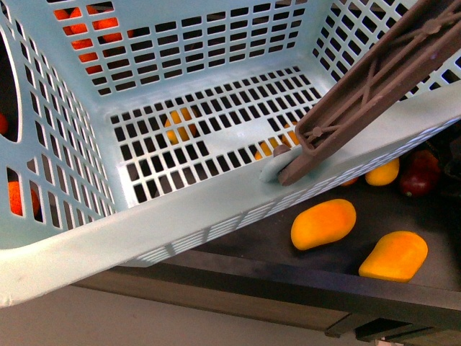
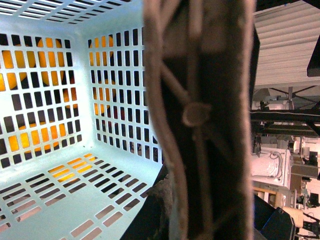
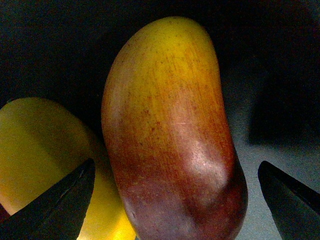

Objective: Pick mango and avocado into basket

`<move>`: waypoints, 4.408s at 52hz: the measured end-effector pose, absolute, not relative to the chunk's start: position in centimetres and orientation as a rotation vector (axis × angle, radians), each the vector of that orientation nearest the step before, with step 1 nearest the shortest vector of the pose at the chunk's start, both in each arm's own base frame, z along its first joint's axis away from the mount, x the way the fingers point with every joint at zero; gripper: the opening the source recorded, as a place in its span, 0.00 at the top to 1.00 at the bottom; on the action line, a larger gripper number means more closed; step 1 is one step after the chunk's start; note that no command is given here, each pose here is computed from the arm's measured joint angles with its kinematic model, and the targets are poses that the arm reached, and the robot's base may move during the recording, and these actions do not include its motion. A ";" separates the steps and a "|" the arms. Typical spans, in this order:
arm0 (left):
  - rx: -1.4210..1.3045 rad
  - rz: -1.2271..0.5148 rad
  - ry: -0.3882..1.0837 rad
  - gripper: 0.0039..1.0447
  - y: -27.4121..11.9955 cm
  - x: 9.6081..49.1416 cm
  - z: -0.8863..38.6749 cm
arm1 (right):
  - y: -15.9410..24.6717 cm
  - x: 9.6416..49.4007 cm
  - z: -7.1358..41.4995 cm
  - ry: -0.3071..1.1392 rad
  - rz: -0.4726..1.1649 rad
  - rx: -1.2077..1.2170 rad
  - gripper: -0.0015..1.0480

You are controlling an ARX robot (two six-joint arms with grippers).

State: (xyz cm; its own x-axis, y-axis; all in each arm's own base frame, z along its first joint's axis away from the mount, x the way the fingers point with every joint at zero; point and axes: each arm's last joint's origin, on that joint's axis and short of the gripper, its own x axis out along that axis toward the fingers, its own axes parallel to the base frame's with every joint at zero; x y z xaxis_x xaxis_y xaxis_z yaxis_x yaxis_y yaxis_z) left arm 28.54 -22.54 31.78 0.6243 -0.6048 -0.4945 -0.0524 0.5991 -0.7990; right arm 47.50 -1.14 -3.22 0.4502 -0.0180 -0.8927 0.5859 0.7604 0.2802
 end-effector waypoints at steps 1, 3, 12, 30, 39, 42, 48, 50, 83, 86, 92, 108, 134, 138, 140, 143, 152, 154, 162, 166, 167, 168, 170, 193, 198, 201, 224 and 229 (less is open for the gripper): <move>-0.886 -0.370 0.853 0.96 -22.5 28.5 31.8 | -1.1 47.5 -3.3 1.050 -0.403 0.622 0.08; -0.886 -0.369 0.852 0.96 -22.5 28.5 31.8 | -1.0 47.6 -3.4 1.054 -0.403 0.620 0.08; -0.886 -0.370 0.852 0.96 -22.5 28.5 31.8 | -0.9 47.6 -3.7 1.056 -0.404 0.621 0.09; -0.887 -0.371 0.854 0.96 -22.5 28.5 31.8 | -1.5 47.2 -4.5 1.062 -0.419 0.621 0.41; -0.886 -0.371 0.853 0.96 -22.5 28.5 31.8 | -1.7 46.8 -4.6 1.053 -0.418 0.622 0.42; -0.886 -0.370 0.853 0.96 -22.5 28.5 31.8 | -1.7 46.5 -4.5 1.048 -0.414 0.616 0.42; -0.886 -0.370 0.853 0.96 -22.5 28.5 31.8 | -1.9 45.8 -4.2 1.043 -0.396 0.613 0.42; -0.886 -0.370 0.853 0.96 -22.5 28.5 31.8 | -2.0 45.5 -4.1 1.040 -0.391 0.605 0.42; -0.886 -0.369 0.852 0.96 -22.5 28.5 31.8 | -4.5 34.2 9.1 0.742 -0.201 0.589 0.43; -0.886 -0.369 0.852 0.96 -22.5 28.5 31.8 | -4.7 33.1 11.4 0.682 -0.195 0.555 0.43; -0.886 -0.371 0.853 0.96 -22.5 28.5 31.8 | -4.5 31.5 16.1 0.553 -0.158 0.500 0.43; -0.886 -0.369 0.852 0.96 -22.5 28.5 31.8 | -1.3 28.0 24.6 0.344 0.001 0.455 0.43; -0.886 -0.369 0.852 0.96 -22.5 28.5 31.8 | 10.4 23.3 27.3 0.315 0.341 0.364 0.43; -0.886 -0.369 0.852 0.96 -22.5 28.5 31.8 | 11.5 23.1 26.8 0.331 0.364 0.353 0.43; -0.886 -0.370 0.853 0.96 -22.5 28.5 31.8 | 12.0 23.0 26.5 0.342 0.373 0.347 0.43; -0.886 -0.372 0.854 0.96 -22.5 28.5 31.8 | 12.7 22.9 25.9 0.361 0.387 0.336 0.43; -0.879 -0.369 0.850 0.96 -22.5 28.6 31.8 | 13.3 22.8 25.0 0.386 0.384 0.326 0.21; -0.878 -0.368 0.848 0.96 -22.5 28.6 31.8 | 13.3 22.8 25.0 0.381 0.371 0.326 0.13; -0.878 -0.369 0.858 0.96 -22.6 28.7 31.6 | 11.8 22.8 25.0 0.346 0.273 0.332 0.08; -0.879 -0.368 0.857 0.96 -22.6 28.7 31.6 | 10.8 22.6 25.3 0.333 0.232 0.339 0.08; -0.877 -0.365 0.854 0.96 -22.6 28.7 31.6 | 10.4 22.5 25.4 0.328 0.214 0.342 0.08; -0.876 -0.364 0.853 0.96 -22.6 28.7 31.6 | 10.1 22.4 25.4 0.323 0.194 0.344 0.08; -0.875 -0.363 0.852 0.96 -22.6 28.7 31.6 | 9.5 22.2 25.5 0.316 0.165 0.345 0.08; -0.878 -0.367 0.856 0.96 -22.6 28.7 31.6 | 4.9 19.5 23.4 0.009 0.014 0.100 0.40; -0.876 -0.362 0.851 0.96 -22.6 28.7 31.6 | 3.6 18.1 22.0 0.005 0.008 0.036 0.60; -0.877 -0.365 0.854 0.96 -22.6 28.7 31.6 | 3.1 17.5 21.1 0.013 0.007 0.024 0.72; -0.877 -0.367 0.855 0.96 -22.6 28.7 31.6 | 1.6 15.4 19.4 0.007 -0.001 0.004 0.70; -0.878 -0.368 0.856 0.96 -22.6 28.7 31.6 | 1.6 15.4 19.4 0.007 0.000 0.004 0.57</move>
